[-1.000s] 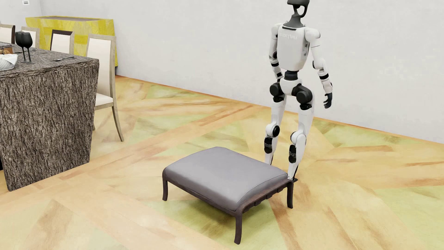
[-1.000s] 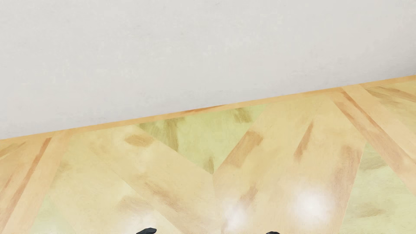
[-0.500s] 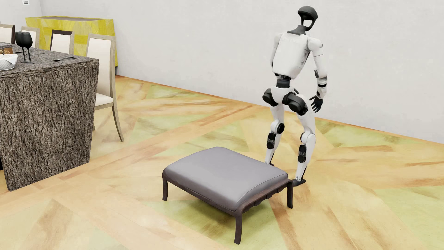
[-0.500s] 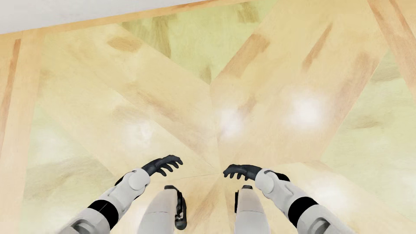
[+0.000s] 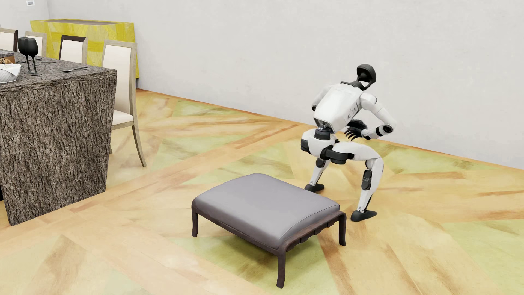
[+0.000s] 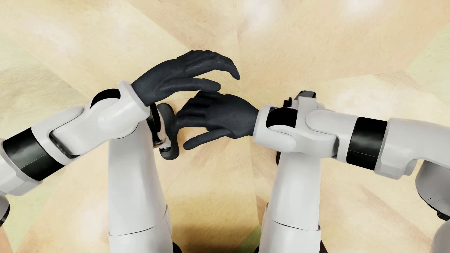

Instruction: Rest on the dark chair

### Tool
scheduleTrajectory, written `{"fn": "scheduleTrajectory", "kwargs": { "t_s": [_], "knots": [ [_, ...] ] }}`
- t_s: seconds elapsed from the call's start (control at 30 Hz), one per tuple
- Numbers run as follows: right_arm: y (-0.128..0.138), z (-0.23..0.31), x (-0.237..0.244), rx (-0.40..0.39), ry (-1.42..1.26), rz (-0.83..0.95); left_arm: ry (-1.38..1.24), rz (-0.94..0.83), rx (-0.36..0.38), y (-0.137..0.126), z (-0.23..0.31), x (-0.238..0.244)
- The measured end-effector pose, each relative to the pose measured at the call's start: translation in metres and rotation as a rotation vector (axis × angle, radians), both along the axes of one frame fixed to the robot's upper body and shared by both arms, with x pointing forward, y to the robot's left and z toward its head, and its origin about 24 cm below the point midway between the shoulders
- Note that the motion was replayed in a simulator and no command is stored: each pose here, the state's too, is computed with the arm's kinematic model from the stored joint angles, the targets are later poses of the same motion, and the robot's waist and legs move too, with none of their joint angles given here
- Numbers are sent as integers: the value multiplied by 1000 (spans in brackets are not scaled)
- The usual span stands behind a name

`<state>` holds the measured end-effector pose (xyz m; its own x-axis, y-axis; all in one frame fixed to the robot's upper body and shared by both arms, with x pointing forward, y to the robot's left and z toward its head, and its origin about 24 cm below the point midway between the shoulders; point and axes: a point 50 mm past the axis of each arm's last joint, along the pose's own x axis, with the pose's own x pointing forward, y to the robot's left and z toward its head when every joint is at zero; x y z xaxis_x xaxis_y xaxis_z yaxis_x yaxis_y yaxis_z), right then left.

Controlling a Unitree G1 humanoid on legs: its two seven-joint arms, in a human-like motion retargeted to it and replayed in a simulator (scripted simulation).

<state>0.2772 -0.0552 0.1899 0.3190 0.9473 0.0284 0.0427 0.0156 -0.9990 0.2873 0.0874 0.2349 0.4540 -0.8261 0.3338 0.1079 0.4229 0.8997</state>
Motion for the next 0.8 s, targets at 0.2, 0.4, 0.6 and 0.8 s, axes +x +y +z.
{"fn": "scheduleTrajectory", "kwargs": {
  "t_s": [0.2, 0.4, 0.6, 0.8],
  "knots": [
    [-15, 22, -23, 153, -55, 53, -103, -99, -157, 8, 24, -38],
    [-33, -6, 1, 182, 23, -140, 28, 74, -149, 26, -13, -11],
    [-79, -85, 34, 343, 303, -587, 371, 483, -366, 68, -118, 17],
    [-169, -205, 6, 680, 738, -1364, 916, 1094, -572, 127, -265, -20]
  ]
}}
